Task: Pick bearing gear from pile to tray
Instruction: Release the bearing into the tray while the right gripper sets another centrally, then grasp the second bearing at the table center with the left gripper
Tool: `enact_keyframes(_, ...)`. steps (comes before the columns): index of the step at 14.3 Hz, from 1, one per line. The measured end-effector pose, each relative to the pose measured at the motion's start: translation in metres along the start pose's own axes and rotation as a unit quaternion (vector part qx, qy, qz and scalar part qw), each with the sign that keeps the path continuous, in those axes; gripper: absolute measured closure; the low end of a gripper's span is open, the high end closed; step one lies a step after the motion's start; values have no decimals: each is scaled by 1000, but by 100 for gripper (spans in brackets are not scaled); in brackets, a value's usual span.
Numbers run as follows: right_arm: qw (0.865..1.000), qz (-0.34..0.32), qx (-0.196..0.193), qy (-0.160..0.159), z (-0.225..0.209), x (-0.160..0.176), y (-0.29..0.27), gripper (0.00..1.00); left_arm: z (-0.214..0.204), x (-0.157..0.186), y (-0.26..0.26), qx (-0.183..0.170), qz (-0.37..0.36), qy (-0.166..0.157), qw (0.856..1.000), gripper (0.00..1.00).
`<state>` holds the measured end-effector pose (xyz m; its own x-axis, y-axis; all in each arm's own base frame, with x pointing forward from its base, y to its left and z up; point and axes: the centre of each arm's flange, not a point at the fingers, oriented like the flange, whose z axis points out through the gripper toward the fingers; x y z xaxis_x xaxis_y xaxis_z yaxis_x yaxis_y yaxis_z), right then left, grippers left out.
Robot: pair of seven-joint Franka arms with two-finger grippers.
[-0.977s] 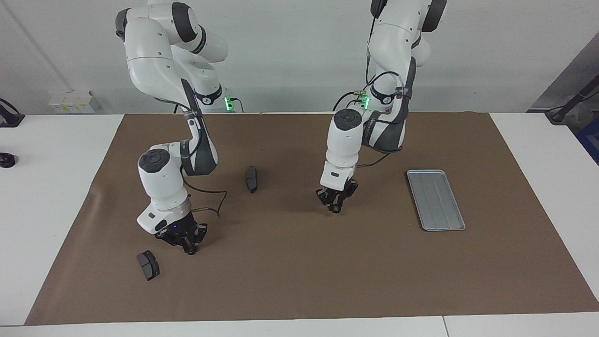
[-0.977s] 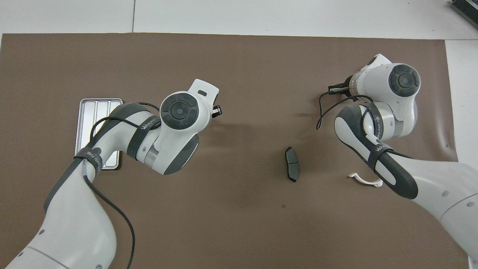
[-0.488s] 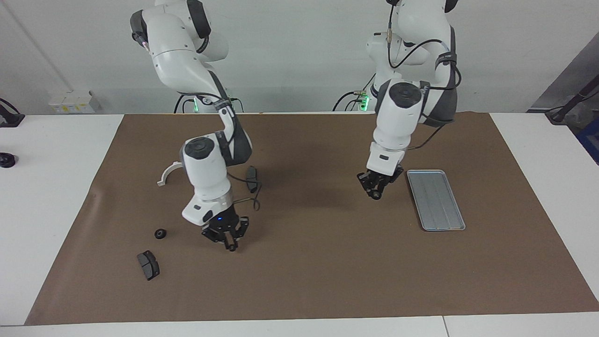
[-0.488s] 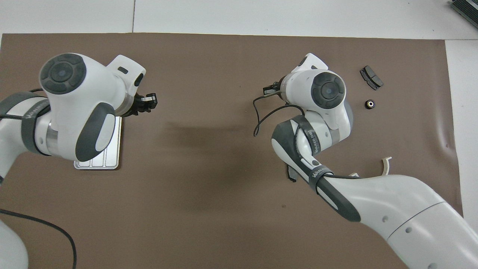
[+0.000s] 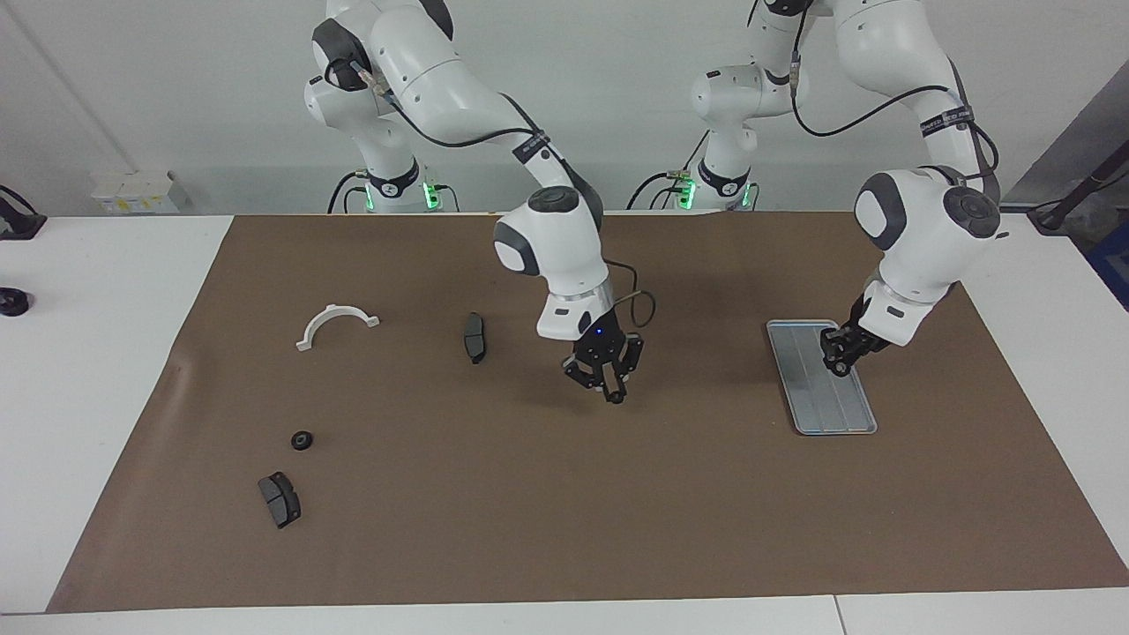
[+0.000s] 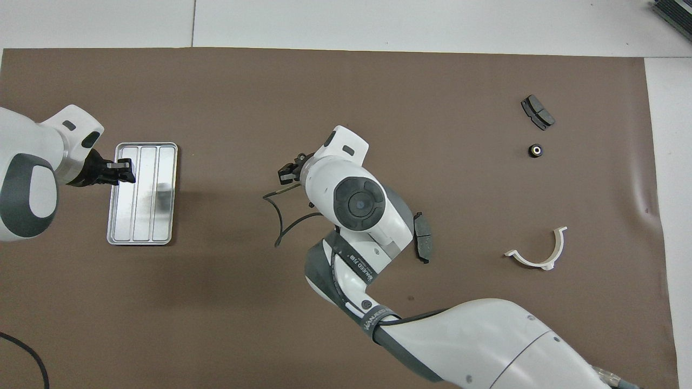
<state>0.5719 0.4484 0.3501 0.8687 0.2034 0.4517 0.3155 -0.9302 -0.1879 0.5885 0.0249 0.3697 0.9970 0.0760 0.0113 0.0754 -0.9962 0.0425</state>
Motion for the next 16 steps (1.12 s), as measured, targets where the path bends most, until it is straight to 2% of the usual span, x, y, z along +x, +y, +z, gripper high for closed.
enact_keyframes(2, 1000, -15, 10, -4, 9, -15, -26, 77, 21, -18, -3, 1, 1, -13, 1000, 66)
enact_keyframes(4, 999, -40, 3, -9, 24, -28, -32, 76, 34, -33, 0, 1, 4, -26, 1000, 66)
enact_keyframes(5, 999, -52, -2, -9, 30, -31, -31, 72, 38, -40, 0, 1, 4, -30, 1000, 66)
enact_keyframes(6, 998, -59, -6, -8, 34, -32, -29, 72, 42, -47, 0, 2, 4, -28, 1000, 59)
enact_keyframes(8, 998, -65, -9, -7, 35, -32, -28, 58, 45, -56, 0, 3, 5, -23, 1000, 39)
enact_keyframes(11, 998, -60, -13, -3, 34, -27, -21, 25, 28, -49, 12, 2, 16, 1, 1000, 7)
enact_keyframes(12, 998, -54, -17, 0, 32, -20, -10, 15, 17, -43, 26, 0, 26, 15, 1000, 0)
enact_keyframes(13, 999, -44, -24, 6, 31, -10, 6, 8, 4, -36, 47, -3, 31, 28, 999, 0)
enact_keyframes(16, 999, -11, -50, 19, 24, 20, 79, 8, -15, -37, 135, -19, -1, 60, 998, 0)
